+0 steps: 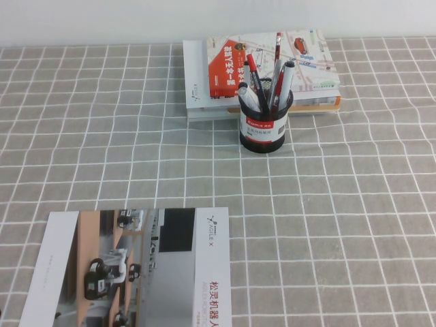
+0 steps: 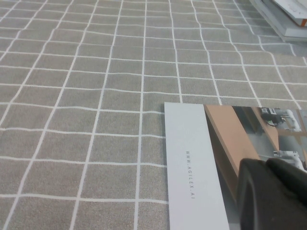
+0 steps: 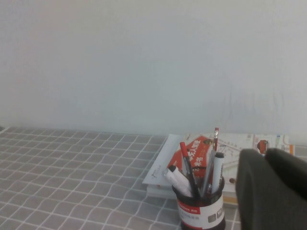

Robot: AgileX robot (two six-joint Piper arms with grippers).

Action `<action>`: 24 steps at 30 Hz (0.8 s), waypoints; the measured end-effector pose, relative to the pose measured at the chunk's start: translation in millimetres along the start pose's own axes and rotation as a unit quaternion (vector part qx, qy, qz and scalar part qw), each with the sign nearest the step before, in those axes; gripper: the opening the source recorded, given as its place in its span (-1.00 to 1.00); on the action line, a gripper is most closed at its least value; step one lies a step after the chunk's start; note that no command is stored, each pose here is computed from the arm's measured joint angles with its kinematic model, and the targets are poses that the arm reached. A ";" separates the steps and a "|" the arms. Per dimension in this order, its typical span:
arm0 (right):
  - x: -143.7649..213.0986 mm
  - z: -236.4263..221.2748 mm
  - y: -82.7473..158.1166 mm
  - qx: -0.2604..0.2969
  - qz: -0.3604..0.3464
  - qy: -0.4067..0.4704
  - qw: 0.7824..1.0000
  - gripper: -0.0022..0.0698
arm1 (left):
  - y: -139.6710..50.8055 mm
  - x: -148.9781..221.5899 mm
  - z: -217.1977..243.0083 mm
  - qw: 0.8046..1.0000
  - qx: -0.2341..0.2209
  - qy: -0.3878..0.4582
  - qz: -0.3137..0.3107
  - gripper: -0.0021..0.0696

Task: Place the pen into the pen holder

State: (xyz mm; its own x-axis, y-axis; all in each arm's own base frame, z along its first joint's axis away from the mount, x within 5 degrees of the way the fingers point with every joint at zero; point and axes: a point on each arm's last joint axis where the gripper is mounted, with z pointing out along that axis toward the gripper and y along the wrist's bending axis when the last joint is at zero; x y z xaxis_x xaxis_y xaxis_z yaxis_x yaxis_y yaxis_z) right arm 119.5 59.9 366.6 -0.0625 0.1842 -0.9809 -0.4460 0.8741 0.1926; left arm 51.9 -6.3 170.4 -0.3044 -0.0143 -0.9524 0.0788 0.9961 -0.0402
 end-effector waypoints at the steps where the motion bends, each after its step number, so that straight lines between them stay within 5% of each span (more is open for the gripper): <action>1: 0.6 0.0 -0.1 0.000 0.000 0.003 1.000 -0.97 | 0.0 0.0 0.0 1.000 0.000 0.000 0.000 -0.95; 12: 13.0 -13.8 -5.7 0.021 -0.081 0.050 0.995 -0.97 | 0.0 0.0 0.0 1.000 0.000 0.000 0.000 -0.95; 24: 99.4 -80.8 -43.0 0.203 -0.047 0.029 0.978 -0.97 | 0.0 0.0 0.0 1.000 0.000 0.000 0.000 -0.95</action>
State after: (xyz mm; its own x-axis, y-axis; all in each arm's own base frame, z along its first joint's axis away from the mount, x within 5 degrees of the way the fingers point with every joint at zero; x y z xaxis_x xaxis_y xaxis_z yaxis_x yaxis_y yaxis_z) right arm 60.3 4.2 258.6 -0.0941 0.0783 -0.9925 -0.0623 0.9945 0.0844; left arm 51.9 -6.3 170.4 -0.3044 -0.0143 -0.9524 0.0788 0.9961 -0.0402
